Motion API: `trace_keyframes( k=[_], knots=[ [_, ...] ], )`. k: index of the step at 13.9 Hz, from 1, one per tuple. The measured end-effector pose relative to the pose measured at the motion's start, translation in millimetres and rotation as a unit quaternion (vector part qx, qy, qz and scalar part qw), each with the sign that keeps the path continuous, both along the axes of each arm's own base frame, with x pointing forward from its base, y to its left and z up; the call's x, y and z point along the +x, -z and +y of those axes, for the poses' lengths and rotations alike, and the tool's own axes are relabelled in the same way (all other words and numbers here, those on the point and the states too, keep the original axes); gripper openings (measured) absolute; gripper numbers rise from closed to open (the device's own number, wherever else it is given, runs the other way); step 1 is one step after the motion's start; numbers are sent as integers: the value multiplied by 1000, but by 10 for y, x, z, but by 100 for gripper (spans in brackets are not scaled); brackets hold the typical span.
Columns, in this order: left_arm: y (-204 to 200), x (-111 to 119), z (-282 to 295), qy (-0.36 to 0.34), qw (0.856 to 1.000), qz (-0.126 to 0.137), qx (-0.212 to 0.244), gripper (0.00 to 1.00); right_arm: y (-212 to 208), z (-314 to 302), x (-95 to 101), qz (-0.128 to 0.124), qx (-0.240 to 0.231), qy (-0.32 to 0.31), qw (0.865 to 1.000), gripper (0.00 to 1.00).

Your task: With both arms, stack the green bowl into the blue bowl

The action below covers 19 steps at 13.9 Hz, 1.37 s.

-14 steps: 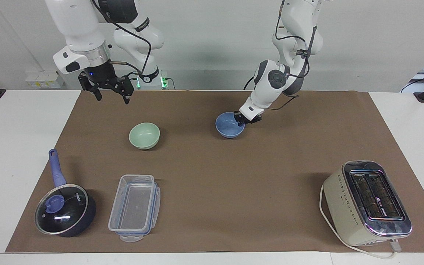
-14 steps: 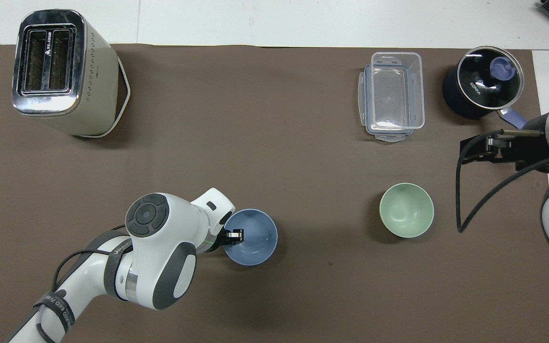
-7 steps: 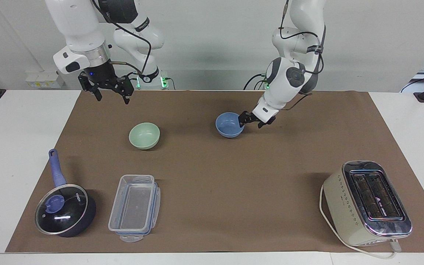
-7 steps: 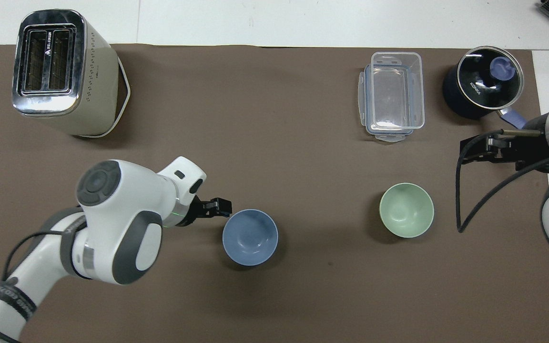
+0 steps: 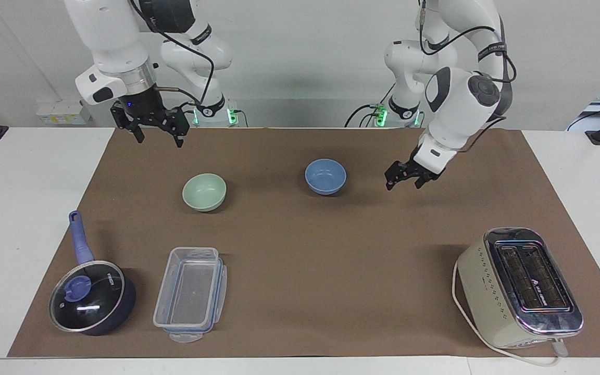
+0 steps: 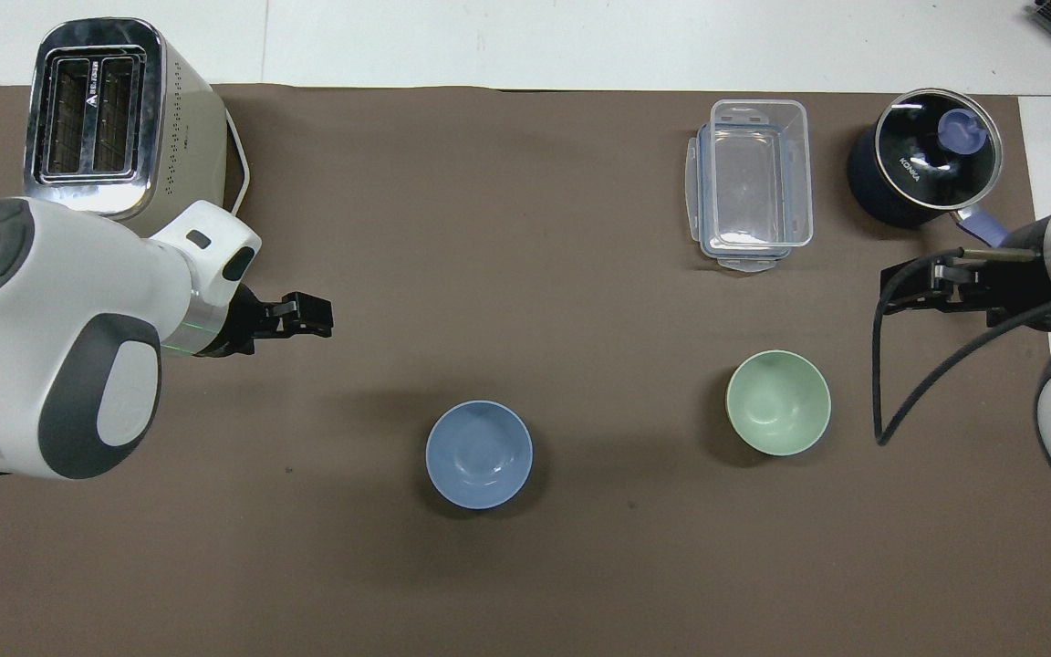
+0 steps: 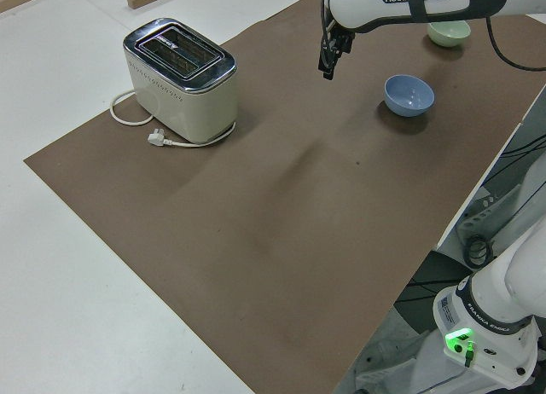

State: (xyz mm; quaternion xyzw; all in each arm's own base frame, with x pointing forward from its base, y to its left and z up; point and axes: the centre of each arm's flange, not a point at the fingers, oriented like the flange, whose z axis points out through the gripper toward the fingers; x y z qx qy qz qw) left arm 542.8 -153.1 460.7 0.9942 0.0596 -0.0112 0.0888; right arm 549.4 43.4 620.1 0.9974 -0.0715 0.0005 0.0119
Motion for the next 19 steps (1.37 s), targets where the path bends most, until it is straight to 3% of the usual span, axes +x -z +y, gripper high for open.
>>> trace_keyframes(
  k=[8,16,19],
  knots=[
    [-708,187,894,39,997,3,60,100,0,0,0,0,0,0,1000,100],
    [-1299,207,1196,61,994,-13,91,100,0,0,0,0,0,0,1000,100],
    [-1503,152,1301,59,994,7,91,100,0,0,0,0,0,0,1000,100]
  ],
)
